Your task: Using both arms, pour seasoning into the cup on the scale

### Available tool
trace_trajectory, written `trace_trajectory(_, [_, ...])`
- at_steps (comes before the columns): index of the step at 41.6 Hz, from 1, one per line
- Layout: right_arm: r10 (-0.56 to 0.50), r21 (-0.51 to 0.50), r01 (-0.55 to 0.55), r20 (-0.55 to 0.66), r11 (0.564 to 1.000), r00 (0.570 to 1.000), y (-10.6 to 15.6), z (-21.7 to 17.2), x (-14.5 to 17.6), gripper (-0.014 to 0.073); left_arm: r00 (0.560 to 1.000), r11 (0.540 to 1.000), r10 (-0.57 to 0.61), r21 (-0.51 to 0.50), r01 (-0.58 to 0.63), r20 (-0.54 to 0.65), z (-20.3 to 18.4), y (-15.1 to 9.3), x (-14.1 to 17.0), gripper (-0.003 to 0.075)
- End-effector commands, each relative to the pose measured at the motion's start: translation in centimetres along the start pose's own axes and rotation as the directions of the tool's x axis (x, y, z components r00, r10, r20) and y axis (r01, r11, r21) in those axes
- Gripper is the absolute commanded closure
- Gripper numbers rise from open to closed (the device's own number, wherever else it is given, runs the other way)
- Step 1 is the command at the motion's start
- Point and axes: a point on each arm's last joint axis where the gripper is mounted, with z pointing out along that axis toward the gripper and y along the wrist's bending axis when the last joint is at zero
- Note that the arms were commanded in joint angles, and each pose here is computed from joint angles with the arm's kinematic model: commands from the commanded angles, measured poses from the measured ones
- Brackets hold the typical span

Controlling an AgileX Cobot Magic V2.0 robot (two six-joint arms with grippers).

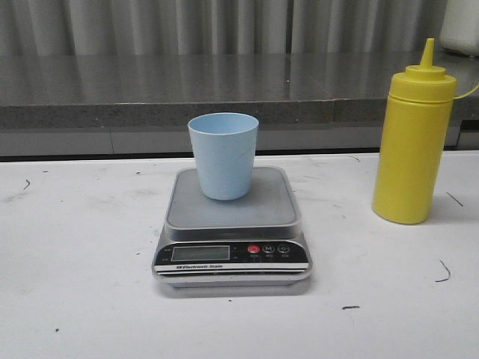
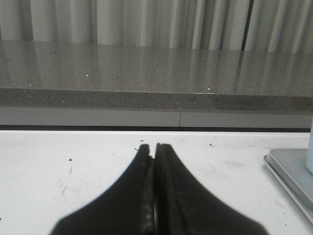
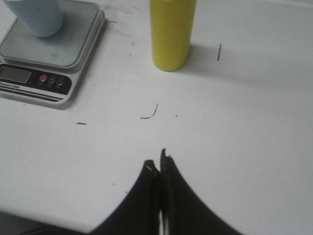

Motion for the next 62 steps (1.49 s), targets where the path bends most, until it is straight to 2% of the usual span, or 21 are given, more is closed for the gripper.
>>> trace_trajectory(1, [-0.046, 0.040, 0.041, 0.151, 0.998, 0.988, -0.4, -0.4, -0.7, 0.0715, 0.996, 1.000, -0.011, 0.008, 0.011, 0.089, -0.1, 0.0, -0.2, 0.0740])
trace_trajectory(8, [-0.095, 0.068, 0.076, 0.363, 0.995, 0.927, -0.7, 0.7, 1.5, 0.0713, 0.996, 1.000, -0.011, 0.008, 0.011, 0.089, -0.1, 0.0, -0.2, 0.0740])
trace_trajectory(12, [-0.091, 0.089, 0.058, 0.439, 0.994, 0.894, -0.9, 1.6, 3.5, 0.0713, 0.996, 1.000, -0.011, 0.008, 0.011, 0.089, -0.1, 0.0, -0.2, 0.0740])
trace_trajectory(22, [-0.040, 0.155, -0.039, 0.476, 0.987, 0.879, -1.6, 3.9, 7.8, 0.0713, 0.996, 1.000, -0.011, 0.008, 0.011, 0.089, -0.1, 0.0, -0.2, 0.0740])
trace_trajectory(32, [-0.061, 0.184, -0.061, 0.594, 0.981, 0.802, -1.9, 5.6, 9.3, 0.0716, 0.996, 1.000, -0.011, 0.008, 0.011, 0.089, -0.1, 0.0, -0.2, 0.0740])
trace_trajectory(37, [-0.077, 0.173, -0.051, 0.661, 0.984, 0.747, -1.9, 6.6, 9.9, 0.0718, 0.996, 1.000, -0.011, 0.008, 0.011, 0.089, -0.1, 0.0, -0.2, 0.0740])
trace_trajectory(38, [-0.073, 0.173, -0.054, 0.651, 0.983, 0.755, -1.9, 6.6, 9.9, 0.0718, 0.996, 1.000, -0.011, 0.008, 0.011, 0.089, -0.1, 0.0, -0.2, 0.0740])
trace_trajectory(56, [-0.076, 0.171, -0.053, 0.665, 0.984, 0.743, -1.8, 6.4, 9.8, 0.0718, 0.996, 1.000, -0.011, 0.008, 0.011, 0.089, -0.1, 0.0, -0.2, 0.0740])
trace_trajectory(62, [-0.072, 0.163, -0.058, 0.693, 0.985, 0.717, -1.8, 6.2, 9.5, 0.0718, 0.996, 1.000, -0.011, 0.008, 0.011, 0.089, -0.1, 0.0, -0.2, 0.0740])
